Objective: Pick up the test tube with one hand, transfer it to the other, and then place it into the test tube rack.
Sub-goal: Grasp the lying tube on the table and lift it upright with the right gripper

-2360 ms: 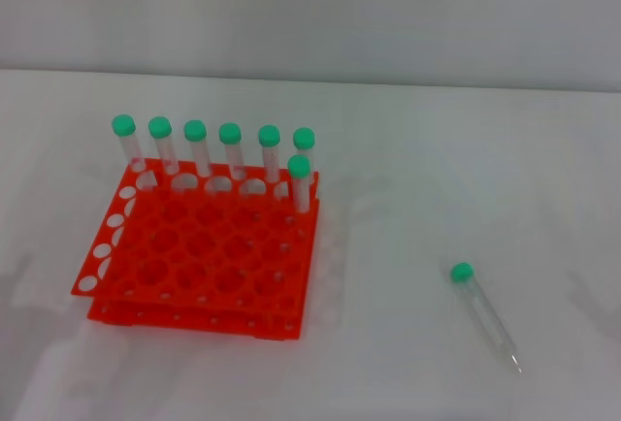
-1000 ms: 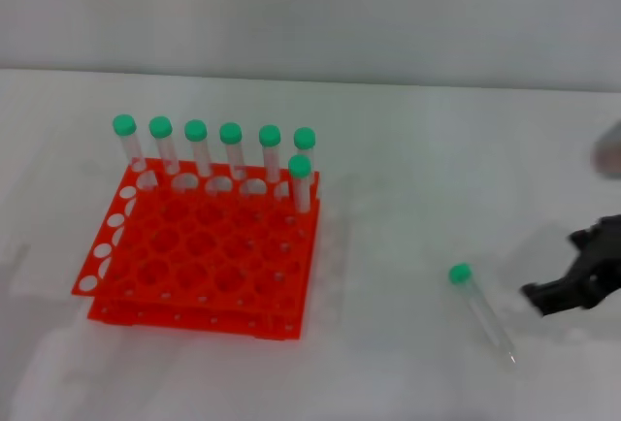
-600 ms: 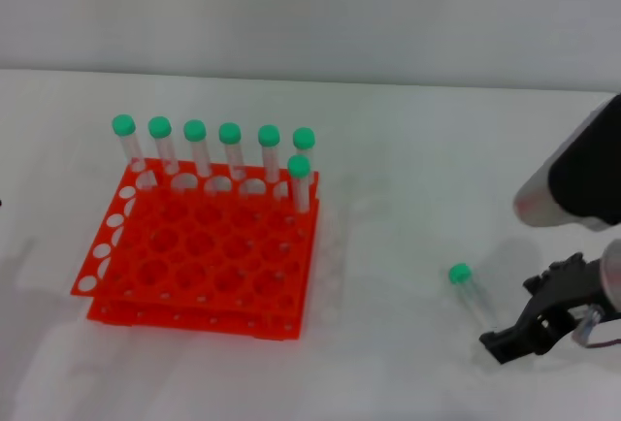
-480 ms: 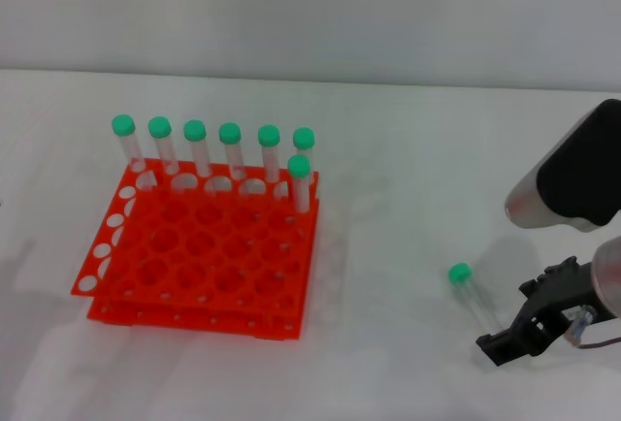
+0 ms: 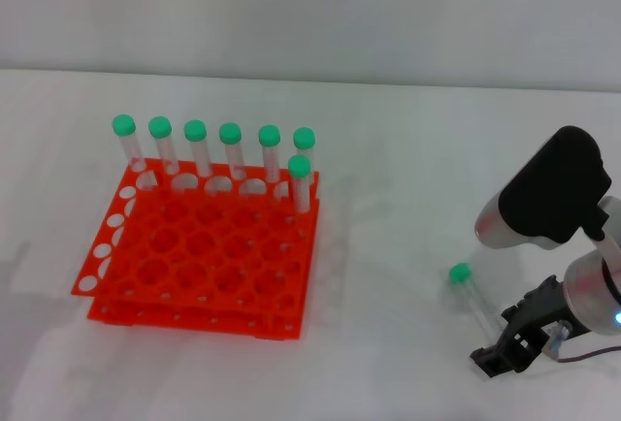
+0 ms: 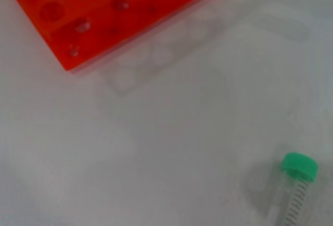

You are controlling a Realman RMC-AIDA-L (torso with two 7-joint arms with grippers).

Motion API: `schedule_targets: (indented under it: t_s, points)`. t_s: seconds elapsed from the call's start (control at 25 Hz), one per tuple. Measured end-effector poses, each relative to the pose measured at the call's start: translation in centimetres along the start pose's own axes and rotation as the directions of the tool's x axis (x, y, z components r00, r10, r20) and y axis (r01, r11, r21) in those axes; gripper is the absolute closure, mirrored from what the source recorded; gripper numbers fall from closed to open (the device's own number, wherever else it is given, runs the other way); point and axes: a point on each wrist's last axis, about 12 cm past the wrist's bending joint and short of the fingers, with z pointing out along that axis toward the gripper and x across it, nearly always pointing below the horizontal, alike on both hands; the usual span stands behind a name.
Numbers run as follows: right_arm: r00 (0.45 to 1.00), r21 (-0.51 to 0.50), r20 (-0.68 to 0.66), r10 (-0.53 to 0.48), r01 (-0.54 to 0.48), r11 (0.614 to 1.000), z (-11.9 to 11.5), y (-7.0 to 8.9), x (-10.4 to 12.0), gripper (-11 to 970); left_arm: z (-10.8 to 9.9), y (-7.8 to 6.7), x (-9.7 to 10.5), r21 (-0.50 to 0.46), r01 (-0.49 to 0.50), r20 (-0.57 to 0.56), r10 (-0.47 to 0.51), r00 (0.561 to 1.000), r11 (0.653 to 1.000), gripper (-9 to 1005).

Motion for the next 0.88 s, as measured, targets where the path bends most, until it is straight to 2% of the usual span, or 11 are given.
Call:
schedule_targets:
  t_s: [0.12,0.36,0.88]
  points:
    - [1.000,0.001,0.005,-0.006,0.006,1.000,-0.07,0.11,-0.15,316,0.06,-0.02,0.03,0.002,0.001,-0.001,-0.001,1.000,1.000,117]
    - [1.000,0.004,-0.009,-0.017,0.017,1.000,0.19,-0.03,-0.33,331,-0.07,0.00,0.02,-0.002,0.000,-0.003,0.000,1.000,1.000,117]
    - [0.998,0.005,-0.056,-0.041,0.042,0.999,0.80,-0.33,-0.89,660,-0.02,-0.02,0.04,-0.005,0.001,-0.001,-0.001,1.000,1.000,118]
